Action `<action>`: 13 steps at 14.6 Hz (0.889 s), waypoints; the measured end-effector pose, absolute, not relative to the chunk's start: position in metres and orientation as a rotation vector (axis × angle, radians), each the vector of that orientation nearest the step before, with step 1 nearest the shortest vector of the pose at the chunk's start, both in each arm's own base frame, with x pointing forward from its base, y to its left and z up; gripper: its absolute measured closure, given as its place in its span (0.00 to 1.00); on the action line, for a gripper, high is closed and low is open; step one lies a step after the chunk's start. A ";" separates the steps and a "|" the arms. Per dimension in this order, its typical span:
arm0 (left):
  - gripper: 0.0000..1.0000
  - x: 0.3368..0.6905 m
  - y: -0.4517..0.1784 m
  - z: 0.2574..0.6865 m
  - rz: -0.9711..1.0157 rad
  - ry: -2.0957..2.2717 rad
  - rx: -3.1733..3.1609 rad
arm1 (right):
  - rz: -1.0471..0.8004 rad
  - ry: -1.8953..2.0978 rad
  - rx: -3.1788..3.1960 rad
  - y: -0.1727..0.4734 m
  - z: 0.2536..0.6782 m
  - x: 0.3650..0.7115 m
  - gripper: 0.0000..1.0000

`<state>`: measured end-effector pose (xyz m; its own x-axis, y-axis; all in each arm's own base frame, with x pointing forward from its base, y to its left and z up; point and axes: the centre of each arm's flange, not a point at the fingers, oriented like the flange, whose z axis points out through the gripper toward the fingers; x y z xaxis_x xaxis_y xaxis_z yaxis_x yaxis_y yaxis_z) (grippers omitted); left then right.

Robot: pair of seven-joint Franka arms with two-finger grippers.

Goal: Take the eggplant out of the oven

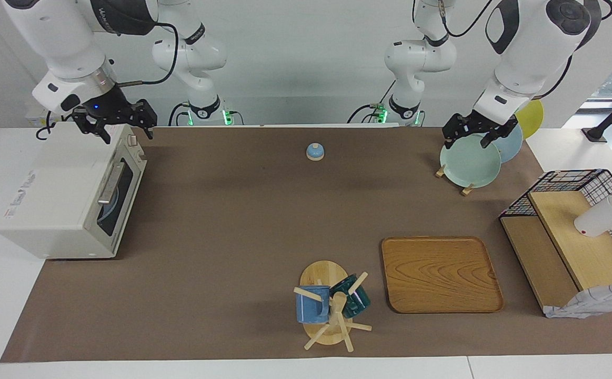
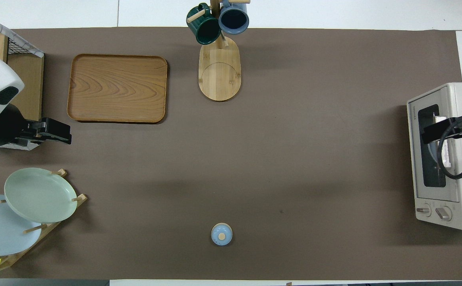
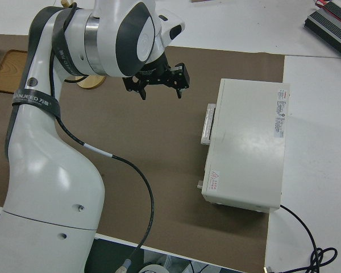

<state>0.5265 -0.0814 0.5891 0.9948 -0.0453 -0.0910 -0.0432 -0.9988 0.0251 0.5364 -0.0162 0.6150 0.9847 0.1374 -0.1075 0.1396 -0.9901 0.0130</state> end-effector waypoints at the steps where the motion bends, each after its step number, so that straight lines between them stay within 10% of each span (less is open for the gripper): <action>1: 0.00 0.526 -0.081 0.589 -0.143 -0.069 3.114 | -0.166 0.217 3.109 -0.016 0.615 0.536 0.00; 13: 0.00 0.526 -0.081 0.589 -0.143 -0.069 3.114 | -0.172 0.158 3.115 -0.035 0.613 0.535 0.00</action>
<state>0.5265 -0.0814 0.5891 0.9948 -0.0453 -0.0909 -0.0432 -0.9988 0.0251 0.5353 -0.0353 0.6134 0.9888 0.1002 -0.1108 0.1022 -0.9947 0.0125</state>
